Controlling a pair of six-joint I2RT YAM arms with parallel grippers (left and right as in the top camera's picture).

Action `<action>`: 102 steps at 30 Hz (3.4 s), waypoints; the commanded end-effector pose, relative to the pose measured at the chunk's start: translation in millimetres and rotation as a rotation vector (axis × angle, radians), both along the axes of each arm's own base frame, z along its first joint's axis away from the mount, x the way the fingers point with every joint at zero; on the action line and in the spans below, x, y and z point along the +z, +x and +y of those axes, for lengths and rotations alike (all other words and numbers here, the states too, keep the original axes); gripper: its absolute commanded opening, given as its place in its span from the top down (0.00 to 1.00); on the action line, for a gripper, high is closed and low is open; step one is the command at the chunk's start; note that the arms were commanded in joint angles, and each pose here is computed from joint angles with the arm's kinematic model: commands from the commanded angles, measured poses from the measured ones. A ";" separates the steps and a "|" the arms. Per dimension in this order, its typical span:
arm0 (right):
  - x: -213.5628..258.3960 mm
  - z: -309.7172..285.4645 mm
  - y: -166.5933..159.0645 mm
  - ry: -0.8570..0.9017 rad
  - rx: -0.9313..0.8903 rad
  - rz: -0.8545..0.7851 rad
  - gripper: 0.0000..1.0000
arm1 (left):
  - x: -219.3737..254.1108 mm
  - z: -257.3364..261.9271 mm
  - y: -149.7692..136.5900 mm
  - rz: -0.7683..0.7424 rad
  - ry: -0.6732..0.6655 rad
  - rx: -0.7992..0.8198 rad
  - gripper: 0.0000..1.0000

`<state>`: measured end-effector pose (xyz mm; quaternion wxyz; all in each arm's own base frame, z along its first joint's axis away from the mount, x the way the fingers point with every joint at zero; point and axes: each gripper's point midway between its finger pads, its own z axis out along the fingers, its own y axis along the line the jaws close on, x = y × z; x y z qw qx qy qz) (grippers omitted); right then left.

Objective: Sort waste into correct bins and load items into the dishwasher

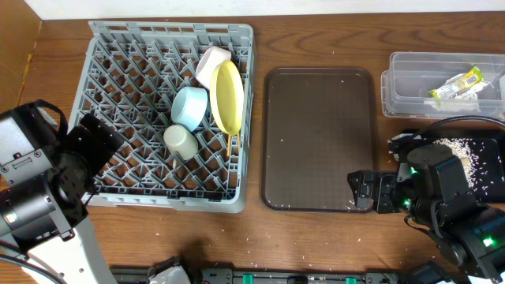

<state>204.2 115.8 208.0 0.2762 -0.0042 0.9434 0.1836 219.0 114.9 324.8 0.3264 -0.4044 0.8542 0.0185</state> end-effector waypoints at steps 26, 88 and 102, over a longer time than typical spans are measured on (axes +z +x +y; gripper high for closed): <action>-47.2 1.5 23.5 0.167 0.022 -0.517 0.01 | 2.4 2.3 -1.3 -0.001 0.012 0.006 0.01; -51.7 -115.2 41.9 -0.260 -0.265 -0.913 0.01 | 2.4 2.2 -1.3 -0.001 0.012 0.005 0.01; -51.4 -116.7 41.9 -0.270 -0.268 -0.915 0.01 | 2.4 2.3 -1.3 -0.001 0.012 0.006 0.01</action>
